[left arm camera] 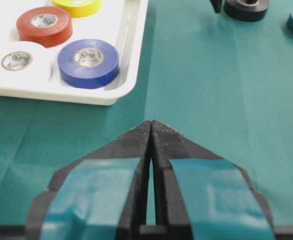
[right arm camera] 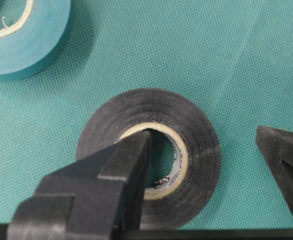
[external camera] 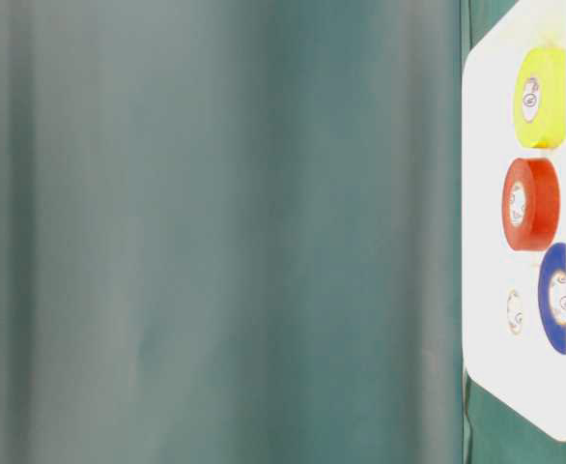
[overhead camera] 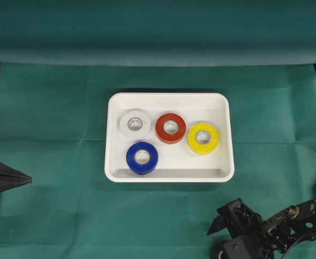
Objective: Put the tape into the white case with the right arm.
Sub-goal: 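Move the right gripper to the black tape roll and grasp it, then carry the black roll into the tray beside the blue roll, release, then withdraw the right gripper to the right side of the table, then move the right gripper down to the teal tape roll and grasp it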
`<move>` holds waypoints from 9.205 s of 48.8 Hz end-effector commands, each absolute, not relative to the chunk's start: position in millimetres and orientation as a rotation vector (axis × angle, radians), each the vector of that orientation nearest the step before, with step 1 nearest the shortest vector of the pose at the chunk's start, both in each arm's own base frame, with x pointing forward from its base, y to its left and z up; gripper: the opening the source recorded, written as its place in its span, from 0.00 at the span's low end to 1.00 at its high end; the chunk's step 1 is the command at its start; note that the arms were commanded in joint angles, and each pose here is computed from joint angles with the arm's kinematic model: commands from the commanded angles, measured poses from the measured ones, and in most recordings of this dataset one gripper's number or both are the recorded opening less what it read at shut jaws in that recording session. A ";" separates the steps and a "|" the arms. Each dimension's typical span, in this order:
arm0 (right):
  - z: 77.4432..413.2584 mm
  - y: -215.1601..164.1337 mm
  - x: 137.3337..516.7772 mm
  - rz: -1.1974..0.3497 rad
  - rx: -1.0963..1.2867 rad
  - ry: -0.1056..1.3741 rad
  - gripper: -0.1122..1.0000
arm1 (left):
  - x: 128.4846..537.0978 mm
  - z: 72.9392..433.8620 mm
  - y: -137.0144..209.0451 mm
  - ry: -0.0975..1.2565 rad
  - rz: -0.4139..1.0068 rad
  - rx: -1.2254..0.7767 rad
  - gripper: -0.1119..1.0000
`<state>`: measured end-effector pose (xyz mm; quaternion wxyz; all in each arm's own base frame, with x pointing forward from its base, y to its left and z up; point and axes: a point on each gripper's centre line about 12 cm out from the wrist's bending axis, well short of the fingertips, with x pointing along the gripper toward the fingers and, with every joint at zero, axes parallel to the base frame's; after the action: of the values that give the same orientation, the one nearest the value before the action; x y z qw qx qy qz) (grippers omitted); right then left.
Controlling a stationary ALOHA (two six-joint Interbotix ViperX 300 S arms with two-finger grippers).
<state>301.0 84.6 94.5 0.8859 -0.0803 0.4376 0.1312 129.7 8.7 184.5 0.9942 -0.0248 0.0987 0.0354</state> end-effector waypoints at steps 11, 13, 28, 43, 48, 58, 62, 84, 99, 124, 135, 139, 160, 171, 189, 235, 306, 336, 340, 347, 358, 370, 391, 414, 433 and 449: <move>103.3 82.8 309.1 0.234 -0.190 0.917 0.15 | 131.0 188.8 9.2 0.187 0.074 -0.051 0.10; 104.1 82.5 310.1 0.229 -0.192 0.918 0.12 | 131.0 188.6 9.2 0.189 0.074 -0.050 0.10; 107.0 83.3 313.4 0.227 -0.195 0.911 0.11 | 131.0 188.8 9.2 0.187 0.074 -0.051 0.10; 131.7 86.3 316.3 0.217 -0.192 0.854 0.11 | 131.0 189.3 9.2 0.187 0.074 -0.051 0.10; 144.9 88.1 315.7 0.204 -0.203 0.838 0.10 | 131.1 189.9 9.2 0.185 0.074 -0.051 0.10; 155.0 88.3 315.5 0.162 -0.227 0.862 0.10 | 131.1 189.7 9.2 0.187 0.074 -0.051 0.10; 155.3 88.6 316.0 0.159 -0.218 0.864 0.10 | 131.2 190.4 9.2 0.185 0.074 -0.051 0.10; 158.6 97.9 342.3 0.158 -0.207 0.848 0.10 | 131.1 189.7 9.2 0.187 0.074 -0.051 0.10; 158.3 108.3 376.1 0.159 -0.219 0.832 0.10 | 131.1 189.7 9.2 0.187 0.074 -0.051 0.10; 170.3 11.9 388.5 -0.078 -0.163 0.838 0.10 | 131.1 189.7 9.2 0.187 0.074 -0.051 0.10; 173.2 -42.8 388.7 -0.184 -0.173 0.826 0.10 | 131.1 189.7 9.2 0.187 0.074 -0.051 0.10; 175.0 -57.1 388.8 -0.204 -0.181 0.814 0.10 | 131.1 189.7 9.2 0.187 0.074 -0.051 0.10; 177.8 -85.5 387.5 -0.231 -0.179 0.772 0.10 | 131.2 190.4 9.2 0.185 0.074 -0.051 0.10; 173.7 -87.3 385.6 -0.237 -0.175 0.785 0.10 | 131.2 190.4 9.2 0.185 0.074 -0.051 0.10; 164.5 -91.3 372.6 -0.282 -0.173 0.855 0.70 | 131.1 189.7 9.2 0.187 0.074 -0.051 0.10; 174.1 -55.3 217.4 -0.271 -0.058 0.709 0.63 | 131.1 190.4 10.6 0.185 0.084 -0.051 0.10; 147.7 68.3 188.4 0.305 -0.160 0.699 0.62 | 130.8 189.7 12.2 0.186 0.097 -0.053 0.10; 150.5 149.8 287.6 0.463 -0.172 0.720 0.62 | 130.8 189.3 12.2 0.186 0.097 -0.053 0.10; 148.8 157.6 299.7 0.469 -0.172 0.720 0.62 | 130.7 189.1 12.4 0.188 0.098 -0.052 0.10; 146.0 168.7 317.5 0.472 -0.171 0.720 0.62 | 130.7 189.1 12.4 0.188 0.098 -0.054 0.10; 140.8 178.0 332.5 0.469 -0.179 0.730 0.62 | 130.8 189.1 12.2 0.188 0.097 -0.052 0.10; 131.6 175.8 337.7 0.419 -0.180 0.781 0.62 | 130.7 188.5 12.4 0.190 0.098 -0.052 0.10; 111.0 177.8 340.2 0.345 -0.179 0.877 0.62 | 130.7 188.5 12.2 0.189 0.097 -0.055 0.10; 107.4 180.4 342.8 0.341 -0.177 0.887 0.27 | 130.7 188.5 12.4 0.189 0.098 -0.055 0.10; 111.4 180.5 343.3 0.341 -0.174 0.878 0.10 | 130.7 188.5 12.2 0.189 0.097 -0.054 0.10; 145.3 172.3 341.7 0.270 -0.179 0.849 0.10 | 130.7 188.6 12.2 0.188 0.097 -0.053 0.10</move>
<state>336.6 171.6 118.3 0.8856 -0.0950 0.4324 0.1404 129.4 11.9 184.3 0.9936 -0.0261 0.0992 0.0475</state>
